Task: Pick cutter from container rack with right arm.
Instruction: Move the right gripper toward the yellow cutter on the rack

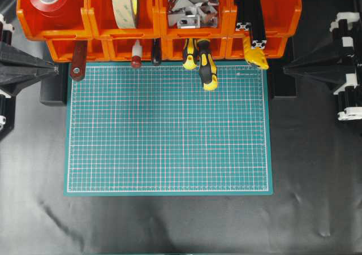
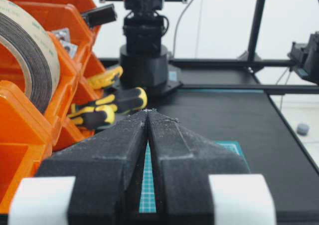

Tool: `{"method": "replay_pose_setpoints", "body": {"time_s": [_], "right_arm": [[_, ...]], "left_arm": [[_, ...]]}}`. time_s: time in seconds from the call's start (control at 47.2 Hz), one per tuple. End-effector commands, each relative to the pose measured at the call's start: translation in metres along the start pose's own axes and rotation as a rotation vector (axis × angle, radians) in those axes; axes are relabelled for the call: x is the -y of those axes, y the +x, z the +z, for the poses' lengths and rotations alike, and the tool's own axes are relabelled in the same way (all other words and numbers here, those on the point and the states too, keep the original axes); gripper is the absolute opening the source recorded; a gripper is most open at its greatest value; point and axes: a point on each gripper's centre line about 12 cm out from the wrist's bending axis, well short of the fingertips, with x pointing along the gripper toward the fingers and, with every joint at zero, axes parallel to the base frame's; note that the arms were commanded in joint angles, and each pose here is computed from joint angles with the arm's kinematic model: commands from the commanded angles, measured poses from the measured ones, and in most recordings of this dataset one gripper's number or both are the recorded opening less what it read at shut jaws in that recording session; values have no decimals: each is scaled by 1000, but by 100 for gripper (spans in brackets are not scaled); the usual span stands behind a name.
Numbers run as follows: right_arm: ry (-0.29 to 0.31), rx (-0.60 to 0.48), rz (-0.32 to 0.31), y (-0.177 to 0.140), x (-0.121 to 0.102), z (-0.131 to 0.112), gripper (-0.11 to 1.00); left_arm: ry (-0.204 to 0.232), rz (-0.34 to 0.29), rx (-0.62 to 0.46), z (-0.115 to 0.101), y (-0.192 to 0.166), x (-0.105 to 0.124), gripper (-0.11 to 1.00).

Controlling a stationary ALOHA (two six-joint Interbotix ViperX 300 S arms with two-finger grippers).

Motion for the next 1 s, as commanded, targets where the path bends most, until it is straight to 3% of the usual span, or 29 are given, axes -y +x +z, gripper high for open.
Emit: {"method": "replay_pose_setpoints", "body": {"time_s": [0.0, 0.085, 0.296, 0.445, 0.635, 0.72, 0.805, 0.868, 0.974], "right_arm": [[10, 18, 4, 3, -1, 9, 2], [3, -55, 9, 3, -2, 18, 2], [-47, -290, 49, -3, -10, 38, 2], [-85, -399, 75, -3, -16, 45, 2], [-205, -557, 74, 7, -20, 61, 2], [-286, -646, 54, 14, -24, 70, 2], [-325, -737, 12, 18, -26, 69, 2], [-341, -815, -47, 19, -28, 62, 2], [-402, -853, -151, 20, -33, 56, 2]], "left_arm": [[-9, -27, 24, 12, 5, 5, 6], [-26, -38, 33, 20, 6, 7, 0], [-32, -39, -37, 24, 5, 8, 0], [-35, -43, -65, 25, 6, 9, 0], [-37, -41, -84, 23, 6, 8, 0], [-37, -42, -82, 23, 6, 9, 0], [-37, -42, -79, 24, 5, 9, 0], [-39, -42, -73, 26, 4, 9, 0], [-39, -45, -70, 27, 3, 9, 0]]}}
